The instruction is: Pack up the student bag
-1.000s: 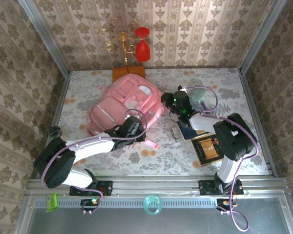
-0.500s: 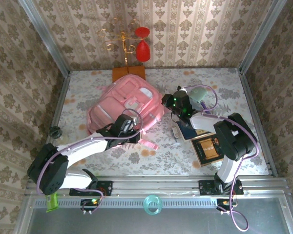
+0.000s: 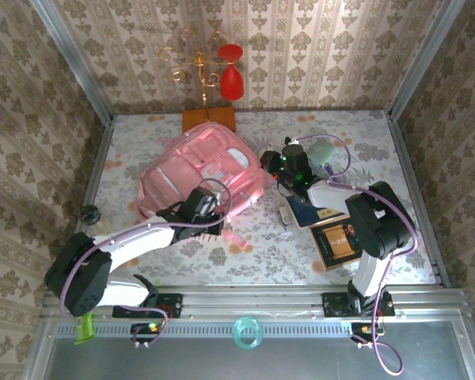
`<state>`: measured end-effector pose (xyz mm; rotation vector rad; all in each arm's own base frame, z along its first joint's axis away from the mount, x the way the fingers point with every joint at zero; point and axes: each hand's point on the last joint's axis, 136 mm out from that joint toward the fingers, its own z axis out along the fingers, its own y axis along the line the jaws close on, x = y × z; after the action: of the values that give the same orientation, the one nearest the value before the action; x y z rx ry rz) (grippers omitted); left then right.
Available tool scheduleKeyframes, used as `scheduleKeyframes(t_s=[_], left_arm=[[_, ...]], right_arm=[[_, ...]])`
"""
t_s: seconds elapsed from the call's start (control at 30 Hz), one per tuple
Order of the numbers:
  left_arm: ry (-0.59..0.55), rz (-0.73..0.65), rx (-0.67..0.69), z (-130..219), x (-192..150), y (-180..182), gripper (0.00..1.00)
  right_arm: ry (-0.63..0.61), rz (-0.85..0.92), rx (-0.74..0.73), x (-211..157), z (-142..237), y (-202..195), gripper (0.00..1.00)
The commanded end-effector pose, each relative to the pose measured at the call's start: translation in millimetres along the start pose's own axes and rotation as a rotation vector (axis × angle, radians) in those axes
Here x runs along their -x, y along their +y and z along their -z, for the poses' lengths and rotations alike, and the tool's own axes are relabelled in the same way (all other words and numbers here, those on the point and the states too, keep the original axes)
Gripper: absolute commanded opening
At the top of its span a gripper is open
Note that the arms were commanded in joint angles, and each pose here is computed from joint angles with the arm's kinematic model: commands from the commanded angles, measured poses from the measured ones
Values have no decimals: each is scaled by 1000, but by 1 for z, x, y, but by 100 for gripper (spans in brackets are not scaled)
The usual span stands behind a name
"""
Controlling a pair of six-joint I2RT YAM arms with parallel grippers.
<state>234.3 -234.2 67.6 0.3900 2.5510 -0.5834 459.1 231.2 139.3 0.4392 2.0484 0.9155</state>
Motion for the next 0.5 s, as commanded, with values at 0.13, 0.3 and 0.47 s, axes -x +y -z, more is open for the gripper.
scheduleKeyframes(t_s=[0.13, 0.3, 0.47], left_arm=[[-153, -71, -186, 9, 32, -27, 0], [-163, -102, -199, 7, 35, -30, 0], [-158, -116, -208, 6, 34, -31, 0]], right_arm=[[353, 192, -99, -60, 51, -6, 52], [503, 87, -21, -129, 65, 10, 66], [529, -4, -28, -166, 49, 10, 71]])
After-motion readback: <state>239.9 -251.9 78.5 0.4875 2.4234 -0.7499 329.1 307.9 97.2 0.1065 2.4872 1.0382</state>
